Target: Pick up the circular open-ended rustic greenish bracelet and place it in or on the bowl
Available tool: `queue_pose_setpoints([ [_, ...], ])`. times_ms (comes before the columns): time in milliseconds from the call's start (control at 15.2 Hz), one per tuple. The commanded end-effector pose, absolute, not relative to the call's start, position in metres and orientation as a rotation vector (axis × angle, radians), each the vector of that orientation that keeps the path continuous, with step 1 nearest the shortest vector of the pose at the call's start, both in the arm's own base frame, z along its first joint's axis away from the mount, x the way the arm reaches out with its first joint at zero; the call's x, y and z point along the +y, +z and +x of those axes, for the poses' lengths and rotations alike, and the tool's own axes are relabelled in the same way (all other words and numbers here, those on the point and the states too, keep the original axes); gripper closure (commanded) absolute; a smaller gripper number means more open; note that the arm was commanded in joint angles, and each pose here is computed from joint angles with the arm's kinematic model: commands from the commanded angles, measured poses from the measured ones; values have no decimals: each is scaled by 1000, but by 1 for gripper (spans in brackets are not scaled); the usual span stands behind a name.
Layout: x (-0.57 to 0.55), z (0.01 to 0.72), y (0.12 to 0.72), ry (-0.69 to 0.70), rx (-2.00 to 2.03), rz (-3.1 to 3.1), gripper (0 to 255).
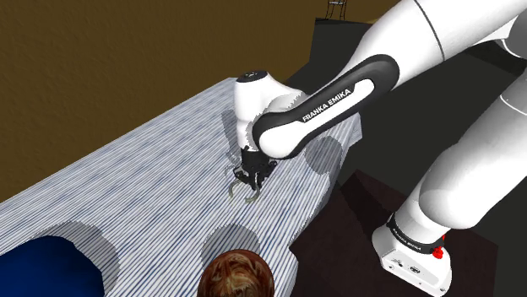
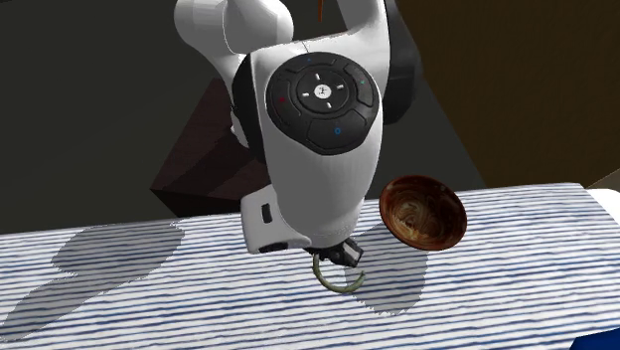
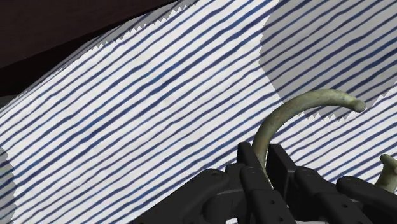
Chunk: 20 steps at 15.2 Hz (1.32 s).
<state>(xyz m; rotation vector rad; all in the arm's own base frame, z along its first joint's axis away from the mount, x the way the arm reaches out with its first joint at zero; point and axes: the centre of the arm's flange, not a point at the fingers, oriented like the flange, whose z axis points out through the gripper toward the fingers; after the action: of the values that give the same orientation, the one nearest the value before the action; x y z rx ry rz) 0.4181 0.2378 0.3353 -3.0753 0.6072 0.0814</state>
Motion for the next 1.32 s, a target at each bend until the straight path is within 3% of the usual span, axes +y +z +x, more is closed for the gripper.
queue_pose_setpoints([
  [0,248,409,339,82,607,-3075,255],
  [1254,418,258,326,82,607,-3075,255],
])
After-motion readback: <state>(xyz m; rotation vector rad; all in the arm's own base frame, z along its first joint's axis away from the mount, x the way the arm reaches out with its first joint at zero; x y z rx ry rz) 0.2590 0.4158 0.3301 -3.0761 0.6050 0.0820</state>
